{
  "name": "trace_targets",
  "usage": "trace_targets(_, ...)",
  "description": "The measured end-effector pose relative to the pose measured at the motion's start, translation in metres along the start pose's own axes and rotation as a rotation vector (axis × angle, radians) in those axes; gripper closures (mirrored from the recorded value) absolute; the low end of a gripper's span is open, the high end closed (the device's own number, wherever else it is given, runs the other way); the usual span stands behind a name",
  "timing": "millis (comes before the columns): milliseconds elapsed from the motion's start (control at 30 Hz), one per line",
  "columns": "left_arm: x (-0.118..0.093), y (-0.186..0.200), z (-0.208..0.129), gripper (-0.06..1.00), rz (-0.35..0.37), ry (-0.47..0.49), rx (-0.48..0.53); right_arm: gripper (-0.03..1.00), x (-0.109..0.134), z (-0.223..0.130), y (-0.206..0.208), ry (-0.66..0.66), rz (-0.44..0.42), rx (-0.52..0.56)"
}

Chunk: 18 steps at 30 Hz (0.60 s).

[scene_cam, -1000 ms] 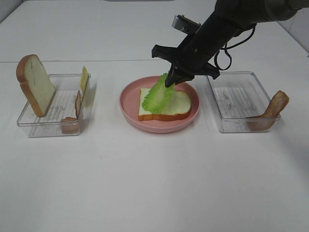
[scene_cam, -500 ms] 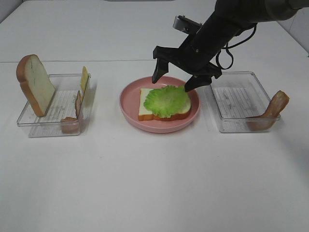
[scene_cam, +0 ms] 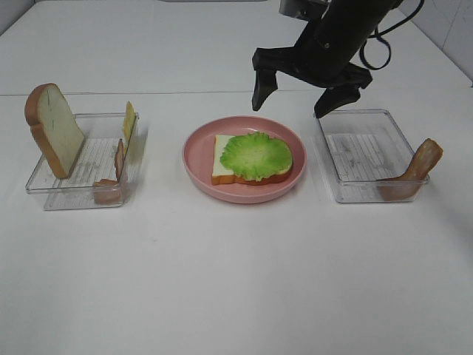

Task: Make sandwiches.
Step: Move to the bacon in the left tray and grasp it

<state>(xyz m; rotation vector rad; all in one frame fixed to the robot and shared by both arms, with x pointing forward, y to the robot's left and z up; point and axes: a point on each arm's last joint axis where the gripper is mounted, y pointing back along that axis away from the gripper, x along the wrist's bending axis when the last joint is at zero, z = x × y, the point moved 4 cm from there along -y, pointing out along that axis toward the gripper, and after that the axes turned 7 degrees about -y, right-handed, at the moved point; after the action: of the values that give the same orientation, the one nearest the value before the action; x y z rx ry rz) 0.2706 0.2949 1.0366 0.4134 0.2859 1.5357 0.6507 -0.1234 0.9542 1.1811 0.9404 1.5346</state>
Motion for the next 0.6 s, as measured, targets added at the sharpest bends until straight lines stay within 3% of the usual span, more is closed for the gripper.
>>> trace_targets(133, 0.000, 0.000, 0.000, -0.04, 0.000, 0.000, 0.000, -0.02, -0.015, -0.005, 0.020, 0.001, -0.083, 0.028)
trace_targets(233, 0.000, 0.000, 0.000, -0.04, 0.001, -0.001, 0.000, -0.02, -0.035, -0.005, 0.034, -0.036, -0.131, 0.054)
trace_targets(267, 0.000, 0.000, 0.000, -0.04, 0.003, -0.002, 0.000, -0.02, -0.052, -0.007, 0.040, -0.070, -0.156, 0.083)
trace_targets(300, 0.000, 0.000, 0.000, -0.04, 0.003, -0.002, 0.000, -0.02, -0.052, -0.007, 0.040, -0.070, -0.156, 0.083)
trace_targets(333, 0.000, 0.000, 0.000, -0.04, 0.003, -0.002, 0.000, -0.02, -0.070, -0.008, 0.045, -0.105, -0.175, 0.114)
trace_targets(400, 0.000, 0.000, 0.000, -0.04, 0.003, -0.002, 0.000, -0.02, -0.080, -0.008, 0.047, -0.120, -0.183, 0.129)
trace_targets(433, 0.000, 0.000, 0.000, -0.04, 0.003, -0.002, 0.000, -0.02, -0.099, -0.008, 0.052, -0.155, -0.195, 0.143)
trace_targets(467, 0.000, 0.000, 0.000, -0.04, 0.003, -0.002, 0.000, -0.02, -0.099, -0.008, 0.052, -0.155, -0.195, 0.143)
trace_targets(533, 0.000, 0.000, 0.000, -0.04, 0.003, -0.002, 0.000, -0.02, -0.122, -0.007, 0.058, -0.185, -0.204, 0.144)
trace_targets(600, 0.000, 0.000, 0.000, -0.04, 0.003, -0.002, 0.000, -0.02, -0.129, -0.006, 0.060, -0.193, -0.206, 0.142)
